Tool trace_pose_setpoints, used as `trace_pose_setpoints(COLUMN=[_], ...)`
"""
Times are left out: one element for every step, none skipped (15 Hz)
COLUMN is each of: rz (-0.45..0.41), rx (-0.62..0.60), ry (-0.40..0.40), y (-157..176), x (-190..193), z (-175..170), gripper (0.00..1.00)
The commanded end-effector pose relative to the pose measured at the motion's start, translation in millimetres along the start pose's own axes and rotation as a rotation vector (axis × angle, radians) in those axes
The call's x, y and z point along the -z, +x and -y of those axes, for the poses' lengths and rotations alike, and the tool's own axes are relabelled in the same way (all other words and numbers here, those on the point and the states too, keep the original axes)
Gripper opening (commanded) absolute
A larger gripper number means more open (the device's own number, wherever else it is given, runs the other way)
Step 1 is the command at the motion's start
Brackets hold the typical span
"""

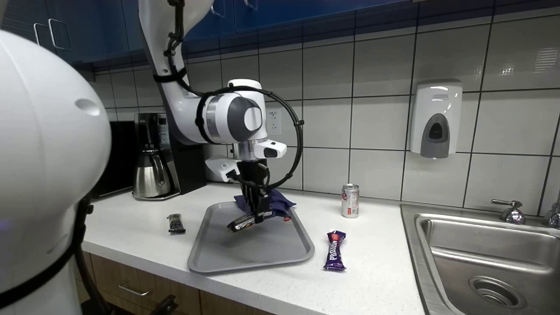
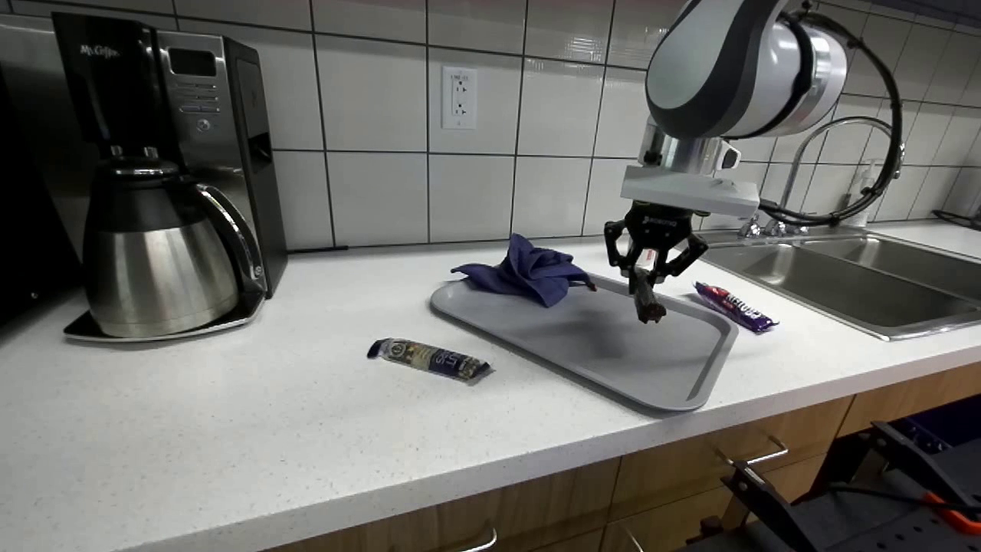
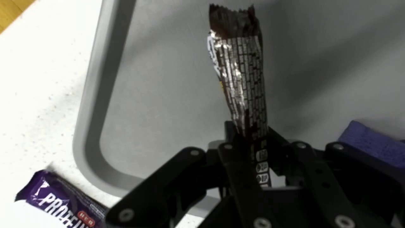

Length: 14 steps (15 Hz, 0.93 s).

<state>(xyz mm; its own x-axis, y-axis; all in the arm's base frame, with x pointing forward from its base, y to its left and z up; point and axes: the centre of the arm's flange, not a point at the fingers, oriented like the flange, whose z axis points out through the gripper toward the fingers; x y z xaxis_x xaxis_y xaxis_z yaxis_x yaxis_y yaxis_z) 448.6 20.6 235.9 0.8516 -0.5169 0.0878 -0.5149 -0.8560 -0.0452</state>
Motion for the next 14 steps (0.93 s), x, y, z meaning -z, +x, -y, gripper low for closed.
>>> trace_pose_setpoints(rz=[0.011, 0.008, 0.007, 0.007, 0.008, 0.009, 0.01, 0.013, 0.015, 0.017, 0.018, 0.019, 0.018, 0.018], rx=[0.045, 0.054, 0.063, 0.071, 0.08, 0.088, 0.097, 0.104, 0.112, 0.121, 0.129, 0.135, 0.142, 0.148], ry=[0.011, 0.011, 0.013, 0.014, 0.014, 0.012, 0.009, 0.007, 0.003, 0.002, -0.001, -0.003, -0.005, -0.006], y=[27.8, 33.0, 38.4, 43.6, 48.9, 54.1, 59.3, 64.0, 69.0, 73.8, 78.9, 84.1, 89.8, 95.2], x=[7.2, 7.3, 7.2, 7.4, 6.8, 6.4, 5.0, 3.7, 1.9, 0.4, -1.7, -3.3, -5.6, -7.0], z=[-8.0, -9.8, -12.1, -14.1, -16.7, -18.4, -20.8, -23.1, -25.4, -27.5, -30.2, -32.0, -34.7, -36.5], gripper=[0.06, 0.06, 0.06, 0.06, 0.06, 0.06, 0.06, 0.06, 0.06, 0.06, 0.06, 0.06, 0.06, 0.06])
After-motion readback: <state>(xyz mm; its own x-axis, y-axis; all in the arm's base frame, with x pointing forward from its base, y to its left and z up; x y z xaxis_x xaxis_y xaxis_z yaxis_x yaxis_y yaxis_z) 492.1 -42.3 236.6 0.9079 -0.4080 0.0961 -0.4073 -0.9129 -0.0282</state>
